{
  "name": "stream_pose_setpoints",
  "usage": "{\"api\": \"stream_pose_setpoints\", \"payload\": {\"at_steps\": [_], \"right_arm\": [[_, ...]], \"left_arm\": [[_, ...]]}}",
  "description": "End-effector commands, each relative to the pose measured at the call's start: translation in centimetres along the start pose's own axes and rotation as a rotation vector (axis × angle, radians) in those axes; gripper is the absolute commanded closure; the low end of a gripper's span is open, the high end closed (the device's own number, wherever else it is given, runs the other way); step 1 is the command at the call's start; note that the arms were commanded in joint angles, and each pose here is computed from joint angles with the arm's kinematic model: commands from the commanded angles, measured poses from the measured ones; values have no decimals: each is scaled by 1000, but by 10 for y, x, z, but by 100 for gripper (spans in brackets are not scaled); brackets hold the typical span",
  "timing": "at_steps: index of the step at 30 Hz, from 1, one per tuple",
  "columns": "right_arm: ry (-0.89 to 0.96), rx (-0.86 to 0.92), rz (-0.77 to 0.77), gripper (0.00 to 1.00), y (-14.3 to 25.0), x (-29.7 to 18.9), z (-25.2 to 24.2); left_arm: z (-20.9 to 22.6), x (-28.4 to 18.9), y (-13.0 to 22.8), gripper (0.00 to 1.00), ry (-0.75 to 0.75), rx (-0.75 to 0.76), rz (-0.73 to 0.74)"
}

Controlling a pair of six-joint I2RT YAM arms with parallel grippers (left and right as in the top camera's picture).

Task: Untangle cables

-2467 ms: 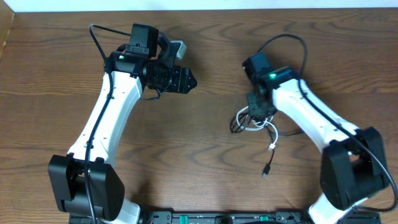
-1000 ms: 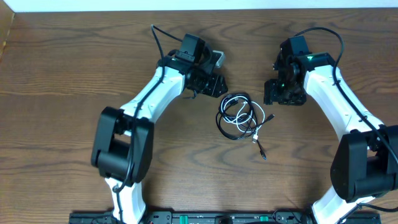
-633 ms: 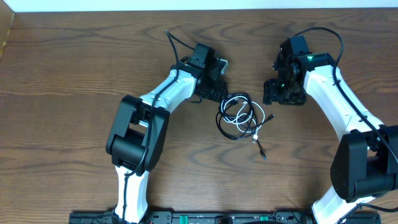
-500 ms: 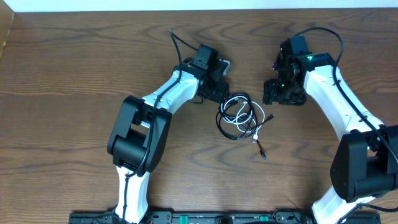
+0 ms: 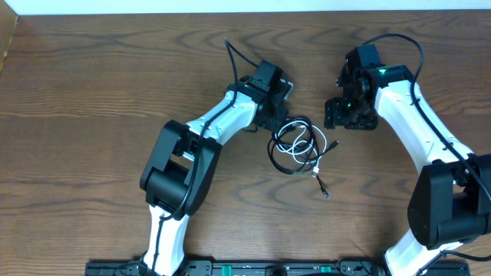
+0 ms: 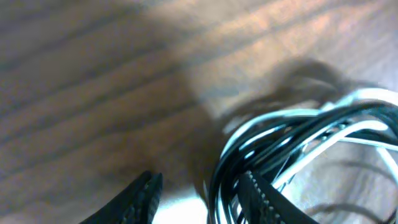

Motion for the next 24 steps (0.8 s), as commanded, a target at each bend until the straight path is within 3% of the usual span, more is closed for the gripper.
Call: {"api": "stream_pose_setpoints", "payload": {"at_steps": [1, 4, 8, 11, 13, 17, 21, 24], "right_arm": [[-6, -16, -44, 30, -4, -13, 1], [-5, -16, -47, 29, -5, -13, 1], [-5, -16, -46, 29, -5, -13, 1], [-5, -16, -46, 29, -5, -13, 1], [-6, -16, -46, 29, -5, -13, 1], [-6, -17, -47, 29, -5, -13, 1], [-15, -22, -58, 29, -7, -13, 2], [-160, -100, -89, 30, -11, -15, 15]], "left_arm": [[-11, 15, 18, 61, -44, 41, 84], [-17, 17, 25, 66, -191, 73, 81], [-24, 19, 26, 70, -257, 64, 51], [-28, 20, 27, 78, -259, 40, 39], [-28, 20, 26, 92, -258, 20, 33], [-29, 12, 22, 93, -255, 9, 17], [-37, -32, 3, 93, -225, -9, -69], [-43, -91, -11, 93, -171, -91, -203]]}}
Point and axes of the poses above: each gripper's point midway between its finger pads, its own x axis out along the fingers, its own z axis along the line the jaws close on, y = z × x, the point moved 8 cm from there along -x, back along the fingers, and after that the axes turned 12 degrees about -x, right-handed, at the moved point
